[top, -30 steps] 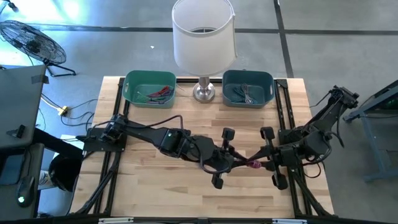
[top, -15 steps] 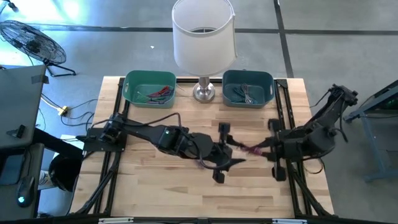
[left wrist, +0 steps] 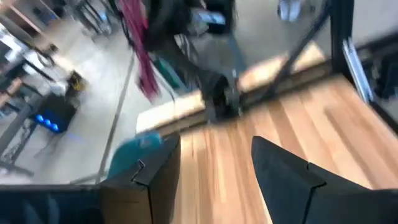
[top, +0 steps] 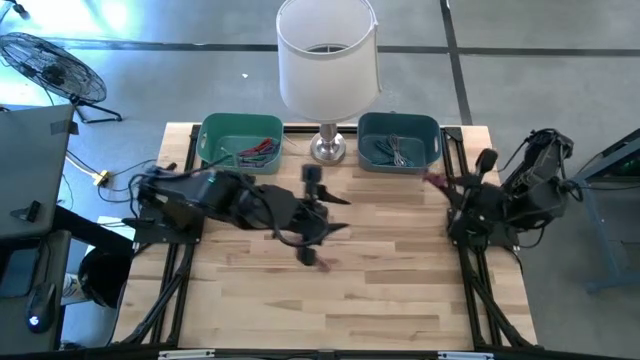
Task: Pick & Place USB Port
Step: Put the pink charger cable into the blue bin
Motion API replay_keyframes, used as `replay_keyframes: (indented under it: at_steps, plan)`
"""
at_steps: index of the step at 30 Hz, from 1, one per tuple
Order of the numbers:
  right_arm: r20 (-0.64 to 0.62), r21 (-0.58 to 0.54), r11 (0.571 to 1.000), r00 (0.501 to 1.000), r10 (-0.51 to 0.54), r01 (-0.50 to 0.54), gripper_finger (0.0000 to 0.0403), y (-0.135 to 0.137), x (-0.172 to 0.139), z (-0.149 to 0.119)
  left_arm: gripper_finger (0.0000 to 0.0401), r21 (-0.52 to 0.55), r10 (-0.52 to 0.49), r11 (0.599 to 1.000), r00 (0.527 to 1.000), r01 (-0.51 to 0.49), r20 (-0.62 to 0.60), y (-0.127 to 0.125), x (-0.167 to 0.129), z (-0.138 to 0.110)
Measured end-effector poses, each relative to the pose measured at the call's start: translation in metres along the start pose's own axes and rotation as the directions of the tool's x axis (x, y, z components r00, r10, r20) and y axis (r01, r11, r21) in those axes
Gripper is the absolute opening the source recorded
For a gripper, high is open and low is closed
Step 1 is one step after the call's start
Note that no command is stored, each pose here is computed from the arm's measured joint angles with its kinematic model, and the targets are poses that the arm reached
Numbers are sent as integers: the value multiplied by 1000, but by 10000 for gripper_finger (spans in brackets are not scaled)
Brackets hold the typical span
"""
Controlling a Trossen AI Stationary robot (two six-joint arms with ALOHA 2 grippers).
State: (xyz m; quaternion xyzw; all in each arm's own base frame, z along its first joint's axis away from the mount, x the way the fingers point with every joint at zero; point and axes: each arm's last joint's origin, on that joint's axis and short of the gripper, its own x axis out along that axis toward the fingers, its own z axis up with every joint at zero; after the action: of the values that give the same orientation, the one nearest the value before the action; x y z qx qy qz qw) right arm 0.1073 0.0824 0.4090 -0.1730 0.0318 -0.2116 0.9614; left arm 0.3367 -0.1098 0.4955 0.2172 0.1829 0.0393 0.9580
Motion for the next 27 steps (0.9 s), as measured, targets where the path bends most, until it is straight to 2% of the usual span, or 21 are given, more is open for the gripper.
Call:
replay_keyframes:
  at_steps: [4, 8, 11, 13, 17, 20, 27]
  plan:
    - [-46, -94, 987, 990, -133, 129, 17, -15, 4, -2, 192, 28, 7, 1000, 998, -5, -68, 11, -23, -7]
    - [-88, -55, 966, 963, -256, 252, 17, -34, 9, -6, 192, 59, 67, 997, 986, -59, -150, 20, -39, -16]
    - [-102, 11, 951, 946, -306, 309, 17, -45, 10, -8, 192, 59, 135, 990, 966, -125, -219, 25, -48, -23]
    - [-112, 3, 943, 938, -329, 332, 17, -49, 10, -10, 192, 58, 182, 983, 945, -172, -273, 28, -54, -30]
    - [-121, 17, 937, 931, -345, 349, 17, -48, 17, -13, 192, 91, 246, 969, 910, -229, -332, 34, -66, -38]
    - [-131, 43, 939, 934, -332, 340, 17, -46, 25, -18, 192, 127, 254, 966, 900, -223, -353, 36, -71, -41]
    - [-251, 52, 944, 920, -302, 325, 17, -39, 56, -41, 192, 230, 311, 944, 868, -236, -386, 43, -85, -48]
